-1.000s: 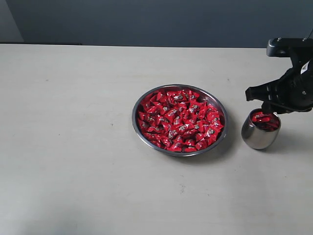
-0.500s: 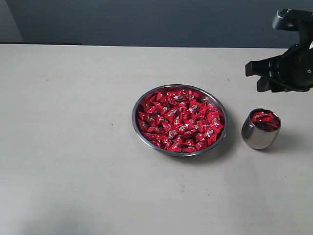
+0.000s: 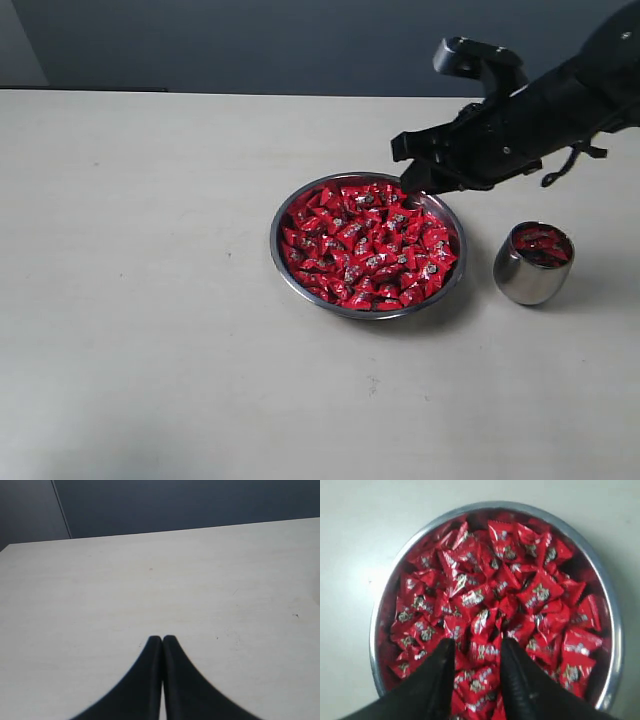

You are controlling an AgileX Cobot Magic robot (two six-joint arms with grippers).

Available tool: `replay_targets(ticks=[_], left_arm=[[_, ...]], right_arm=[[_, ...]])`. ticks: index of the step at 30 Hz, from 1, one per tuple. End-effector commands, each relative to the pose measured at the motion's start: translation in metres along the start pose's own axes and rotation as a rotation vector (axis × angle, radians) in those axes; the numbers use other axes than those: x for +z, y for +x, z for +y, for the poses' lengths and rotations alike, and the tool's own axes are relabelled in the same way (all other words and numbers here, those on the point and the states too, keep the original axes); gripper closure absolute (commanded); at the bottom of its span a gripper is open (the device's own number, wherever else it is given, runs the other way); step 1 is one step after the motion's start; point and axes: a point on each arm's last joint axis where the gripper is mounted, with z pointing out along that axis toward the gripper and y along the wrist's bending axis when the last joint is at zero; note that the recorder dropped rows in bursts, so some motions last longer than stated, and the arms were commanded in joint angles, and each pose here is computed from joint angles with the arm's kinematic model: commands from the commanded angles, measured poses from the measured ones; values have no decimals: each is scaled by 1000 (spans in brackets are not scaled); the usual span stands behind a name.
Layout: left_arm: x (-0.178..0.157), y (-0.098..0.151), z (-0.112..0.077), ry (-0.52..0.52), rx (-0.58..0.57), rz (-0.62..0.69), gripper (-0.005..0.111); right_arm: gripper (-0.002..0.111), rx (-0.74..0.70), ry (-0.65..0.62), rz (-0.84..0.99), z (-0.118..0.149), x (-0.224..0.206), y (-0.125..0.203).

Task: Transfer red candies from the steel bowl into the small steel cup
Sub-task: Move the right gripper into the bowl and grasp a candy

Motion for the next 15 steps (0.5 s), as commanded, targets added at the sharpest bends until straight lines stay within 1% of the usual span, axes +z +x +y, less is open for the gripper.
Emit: replay_targets(ticks=[1,7,11,15], left_arm=[[0,0,0,4,1,-13,106],[0,0,0,4,1,-13,106],[0,0,0,4,1,-13,106],[0,0,0,4,1,-13,106]], right_arm=[[77,-67,13,-25,-3,21,-31],[77,-104,0,11,-10,51,-57],[77,-105,-22,53,-15,73,-66],[77,-105,-32,89,-20,90,-67]])
